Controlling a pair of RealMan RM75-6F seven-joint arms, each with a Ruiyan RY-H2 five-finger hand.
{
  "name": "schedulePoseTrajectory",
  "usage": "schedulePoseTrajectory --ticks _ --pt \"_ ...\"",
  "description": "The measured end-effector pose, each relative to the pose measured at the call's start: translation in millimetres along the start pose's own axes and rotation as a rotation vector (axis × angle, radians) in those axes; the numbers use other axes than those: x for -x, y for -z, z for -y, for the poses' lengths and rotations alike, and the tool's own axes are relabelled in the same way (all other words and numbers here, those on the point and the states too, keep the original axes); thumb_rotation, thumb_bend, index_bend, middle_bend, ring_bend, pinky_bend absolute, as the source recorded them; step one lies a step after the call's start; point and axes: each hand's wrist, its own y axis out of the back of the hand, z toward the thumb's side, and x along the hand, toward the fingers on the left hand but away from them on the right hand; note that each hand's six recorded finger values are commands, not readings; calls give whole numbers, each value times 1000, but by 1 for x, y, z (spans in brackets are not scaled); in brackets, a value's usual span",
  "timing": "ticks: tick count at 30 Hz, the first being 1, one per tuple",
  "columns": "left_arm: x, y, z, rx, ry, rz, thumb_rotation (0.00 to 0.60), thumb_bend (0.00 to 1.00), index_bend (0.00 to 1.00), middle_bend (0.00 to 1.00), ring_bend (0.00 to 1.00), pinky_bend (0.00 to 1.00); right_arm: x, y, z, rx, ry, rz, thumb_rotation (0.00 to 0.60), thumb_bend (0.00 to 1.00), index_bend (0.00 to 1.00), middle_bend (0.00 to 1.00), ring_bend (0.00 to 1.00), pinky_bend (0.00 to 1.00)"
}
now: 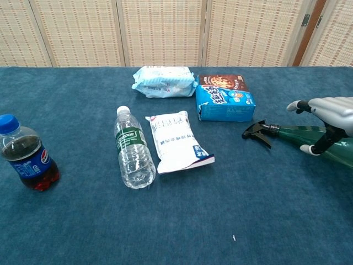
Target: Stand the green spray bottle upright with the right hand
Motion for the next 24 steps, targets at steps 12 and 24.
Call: schedulePoseTrajectory --ticks 12,24 --pt "-5 8 -15 -14 -27 -4 600 294 116 79 0 0 4 -8 3 6 -3 -11 600 214 125 147 100 179" --pt "-8 10 -28 -41 -32 -15 600 294 116 79 0 0 7 -4 11 17 -12 -8 600 217 125 152 100 179"
